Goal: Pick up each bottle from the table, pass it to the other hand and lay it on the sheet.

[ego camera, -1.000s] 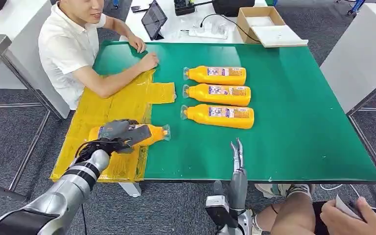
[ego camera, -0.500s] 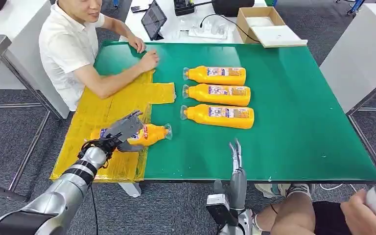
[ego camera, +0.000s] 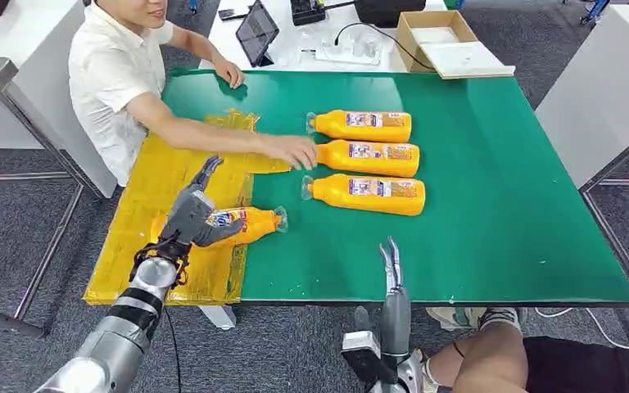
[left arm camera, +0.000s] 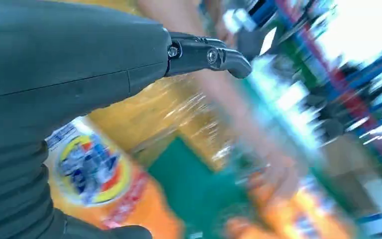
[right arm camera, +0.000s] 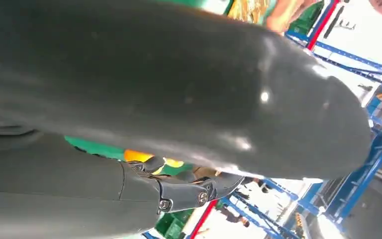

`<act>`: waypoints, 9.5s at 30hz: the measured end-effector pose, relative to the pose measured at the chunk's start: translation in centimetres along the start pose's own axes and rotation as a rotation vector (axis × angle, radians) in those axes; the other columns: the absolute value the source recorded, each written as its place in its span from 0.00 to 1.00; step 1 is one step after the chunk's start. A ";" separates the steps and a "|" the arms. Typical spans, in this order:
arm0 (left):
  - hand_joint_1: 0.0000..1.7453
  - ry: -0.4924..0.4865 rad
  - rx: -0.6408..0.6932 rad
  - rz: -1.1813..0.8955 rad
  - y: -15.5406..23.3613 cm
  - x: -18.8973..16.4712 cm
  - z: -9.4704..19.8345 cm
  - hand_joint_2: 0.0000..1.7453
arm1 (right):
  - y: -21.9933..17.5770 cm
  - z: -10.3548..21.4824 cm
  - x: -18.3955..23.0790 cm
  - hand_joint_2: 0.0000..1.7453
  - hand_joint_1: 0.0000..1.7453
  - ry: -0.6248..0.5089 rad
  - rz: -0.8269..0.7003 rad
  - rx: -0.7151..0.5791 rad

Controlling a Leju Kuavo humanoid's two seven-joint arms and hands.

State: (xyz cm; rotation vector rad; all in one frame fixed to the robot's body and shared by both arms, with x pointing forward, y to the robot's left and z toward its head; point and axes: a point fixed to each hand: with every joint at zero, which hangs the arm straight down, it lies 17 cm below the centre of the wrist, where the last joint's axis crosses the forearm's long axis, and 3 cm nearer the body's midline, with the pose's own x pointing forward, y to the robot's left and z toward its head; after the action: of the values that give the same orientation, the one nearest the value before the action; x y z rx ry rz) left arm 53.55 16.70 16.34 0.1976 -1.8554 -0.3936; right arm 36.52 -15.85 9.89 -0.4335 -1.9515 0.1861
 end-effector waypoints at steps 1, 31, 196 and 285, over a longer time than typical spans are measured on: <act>0.00 -0.035 0.024 0.022 0.4 1.4 0.0 1.00 | 0.0 0.0 0.0 0.00 0.00 -0.001 0.002 0.001; 0.00 -0.404 0.087 0.661 3.5 19.2 5.2 1.00 | -3.7 0.3 -0.2 1.00 0.00 -0.023 0.090 -0.057; 0.00 -0.018 -0.169 0.875 -11.8 9.2 15.3 1.00 | 13.3 0.5 1.7 1.00 1.00 -0.015 -0.076 0.445; 1.00 0.118 0.053 -0.790 4.2 -4.7 -0.1 1.00 | 4.1 3.4 -3.4 0.00 0.00 0.196 -0.182 0.163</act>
State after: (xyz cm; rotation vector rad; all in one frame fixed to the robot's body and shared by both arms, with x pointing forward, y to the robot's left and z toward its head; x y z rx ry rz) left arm 55.34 22.09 13.74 0.9809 -1.6103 -0.8479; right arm 35.52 -13.13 4.28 -0.1594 -1.7564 0.1773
